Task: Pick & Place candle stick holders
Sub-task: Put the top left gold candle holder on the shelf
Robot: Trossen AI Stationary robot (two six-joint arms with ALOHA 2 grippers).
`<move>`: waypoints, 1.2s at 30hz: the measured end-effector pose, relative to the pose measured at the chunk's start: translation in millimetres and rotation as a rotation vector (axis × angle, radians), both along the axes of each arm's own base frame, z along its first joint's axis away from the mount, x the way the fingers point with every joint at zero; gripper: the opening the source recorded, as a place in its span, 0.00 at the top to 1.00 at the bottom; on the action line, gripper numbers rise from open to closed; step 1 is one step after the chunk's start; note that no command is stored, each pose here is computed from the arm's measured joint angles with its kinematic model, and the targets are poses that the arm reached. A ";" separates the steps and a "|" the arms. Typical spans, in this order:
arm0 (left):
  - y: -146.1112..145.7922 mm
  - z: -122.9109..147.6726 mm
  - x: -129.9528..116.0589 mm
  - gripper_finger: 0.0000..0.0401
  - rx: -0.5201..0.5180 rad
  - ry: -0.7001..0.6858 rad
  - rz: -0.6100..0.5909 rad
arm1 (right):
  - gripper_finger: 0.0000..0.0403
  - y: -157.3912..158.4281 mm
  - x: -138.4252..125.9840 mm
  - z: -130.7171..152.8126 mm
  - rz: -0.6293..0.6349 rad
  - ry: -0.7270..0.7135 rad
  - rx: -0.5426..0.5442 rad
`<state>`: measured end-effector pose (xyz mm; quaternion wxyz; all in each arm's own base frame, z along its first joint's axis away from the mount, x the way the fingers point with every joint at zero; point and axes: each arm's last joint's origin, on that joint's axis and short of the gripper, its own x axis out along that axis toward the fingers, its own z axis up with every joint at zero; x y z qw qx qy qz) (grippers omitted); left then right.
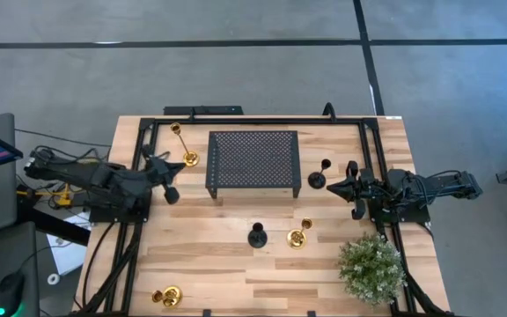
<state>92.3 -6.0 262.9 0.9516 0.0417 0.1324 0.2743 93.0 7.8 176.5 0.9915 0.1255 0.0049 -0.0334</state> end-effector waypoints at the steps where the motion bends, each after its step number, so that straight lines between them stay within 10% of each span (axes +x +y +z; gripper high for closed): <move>1: -0.6 -1.4 2.7 0.99 0.008 0.016 0.013 | 1.00 0.0 0.0 0.0 0.000 0.000 0.000; 24: 5.7 -15.9 -3.0 0.98 -0.057 -0.031 0.341 | 1.00 0.0 -0.3 -3.9 0.001 0.043 -0.007; 36: 11.2 -17.0 -3.8 0.68 -0.082 -0.114 0.467 | 1.00 0.0 -0.3 -4.1 0.001 0.045 -0.007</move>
